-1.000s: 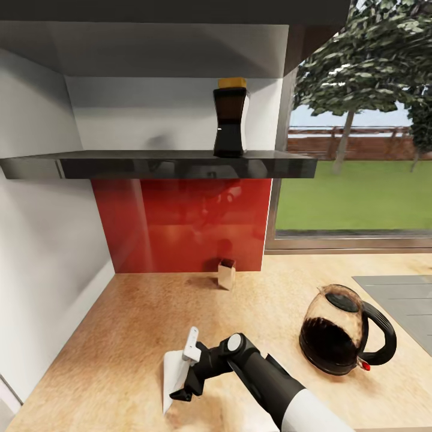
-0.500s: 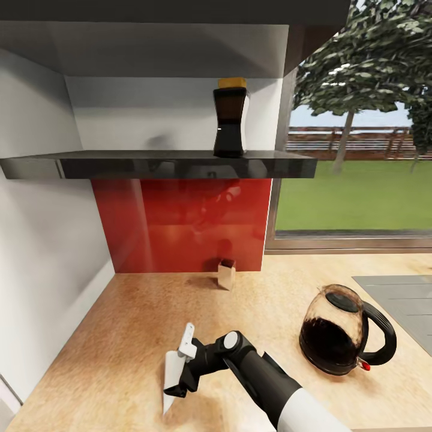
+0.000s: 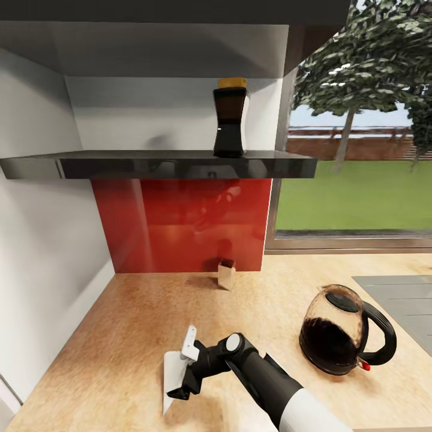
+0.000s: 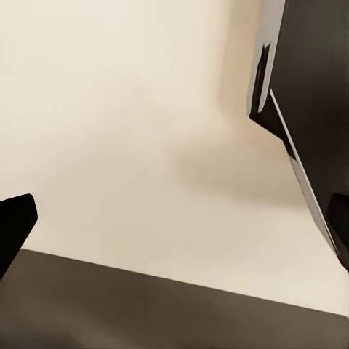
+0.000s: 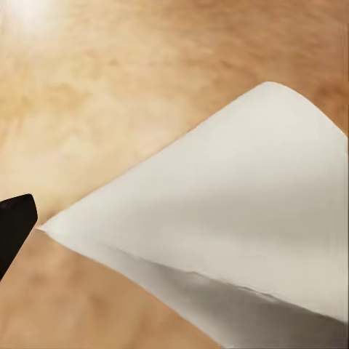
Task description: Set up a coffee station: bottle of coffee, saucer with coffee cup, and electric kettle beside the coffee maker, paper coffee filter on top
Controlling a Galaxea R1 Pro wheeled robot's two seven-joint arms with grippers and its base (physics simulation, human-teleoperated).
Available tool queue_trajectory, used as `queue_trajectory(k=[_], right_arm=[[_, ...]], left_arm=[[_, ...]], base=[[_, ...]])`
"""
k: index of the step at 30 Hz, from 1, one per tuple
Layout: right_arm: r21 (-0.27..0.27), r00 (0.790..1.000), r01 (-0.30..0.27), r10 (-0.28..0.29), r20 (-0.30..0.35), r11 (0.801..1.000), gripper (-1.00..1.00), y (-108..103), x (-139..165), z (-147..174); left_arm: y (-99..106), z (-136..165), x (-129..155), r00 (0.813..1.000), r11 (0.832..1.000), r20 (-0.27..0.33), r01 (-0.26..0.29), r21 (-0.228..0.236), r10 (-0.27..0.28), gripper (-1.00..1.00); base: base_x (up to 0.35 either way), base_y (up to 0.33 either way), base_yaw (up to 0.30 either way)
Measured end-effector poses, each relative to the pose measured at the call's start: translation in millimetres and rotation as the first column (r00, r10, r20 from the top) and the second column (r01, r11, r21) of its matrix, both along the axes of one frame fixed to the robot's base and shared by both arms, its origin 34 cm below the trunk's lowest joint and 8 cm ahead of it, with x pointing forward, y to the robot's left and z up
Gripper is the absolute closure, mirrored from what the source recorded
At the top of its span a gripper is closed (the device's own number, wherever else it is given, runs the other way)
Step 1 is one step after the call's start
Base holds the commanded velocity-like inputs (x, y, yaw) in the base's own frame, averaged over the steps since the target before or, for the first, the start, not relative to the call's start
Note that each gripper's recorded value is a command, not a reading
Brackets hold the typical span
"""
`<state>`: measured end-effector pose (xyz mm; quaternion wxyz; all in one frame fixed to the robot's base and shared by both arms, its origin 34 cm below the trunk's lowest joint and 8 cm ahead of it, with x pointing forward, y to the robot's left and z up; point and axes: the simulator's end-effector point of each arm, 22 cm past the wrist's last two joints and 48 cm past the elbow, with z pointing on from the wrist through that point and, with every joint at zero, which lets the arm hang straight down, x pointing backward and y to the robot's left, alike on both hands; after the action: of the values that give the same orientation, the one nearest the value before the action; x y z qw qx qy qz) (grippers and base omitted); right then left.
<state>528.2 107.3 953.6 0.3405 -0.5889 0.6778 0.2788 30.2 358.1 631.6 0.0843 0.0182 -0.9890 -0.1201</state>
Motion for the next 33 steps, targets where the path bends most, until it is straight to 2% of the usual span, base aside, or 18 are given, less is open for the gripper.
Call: queue_trajectory(k=[13,14,27,28,33], right_arm=[[0.007,0.999,0.026,-0.026,0.041,1.000,-1.00,-3,8,-11],[0.061,0.994,-0.007,0.000,0.113,0.998,-1.00,5,12,1],[0.089,0.991,-0.029,0.017,0.135,0.996,-1.00,7,10,1],[0.089,0.991,-0.029,0.017,0.135,0.996,1.00,7,10,1],[0.098,0.990,-0.035,0.021,0.140,0.995,1.00,9,10,2]], left_arm=[[0,0,-2,1.000,1.000,-0.004,-0.001,0.000,0.001,-1.00],[0,0,-2,1.000,1.000,-0.004,-0.001,0.000,0.001,-1.00],[0,1,-3,1.000,1.000,-0.007,-0.002,0.000,0.002,-1.00],[0,1,-4,1.000,1.000,-0.007,-0.002,0.000,0.002,-1.00],[0,1,-4,1.000,1.000,-0.007,-0.002,0.000,0.002,-1.00]], base=[[0.000,0.000,0.000],[0.000,0.000,0.000],[0.000,0.000,0.000],[0.000,0.000,0.000],[0.000,0.000,0.000]])
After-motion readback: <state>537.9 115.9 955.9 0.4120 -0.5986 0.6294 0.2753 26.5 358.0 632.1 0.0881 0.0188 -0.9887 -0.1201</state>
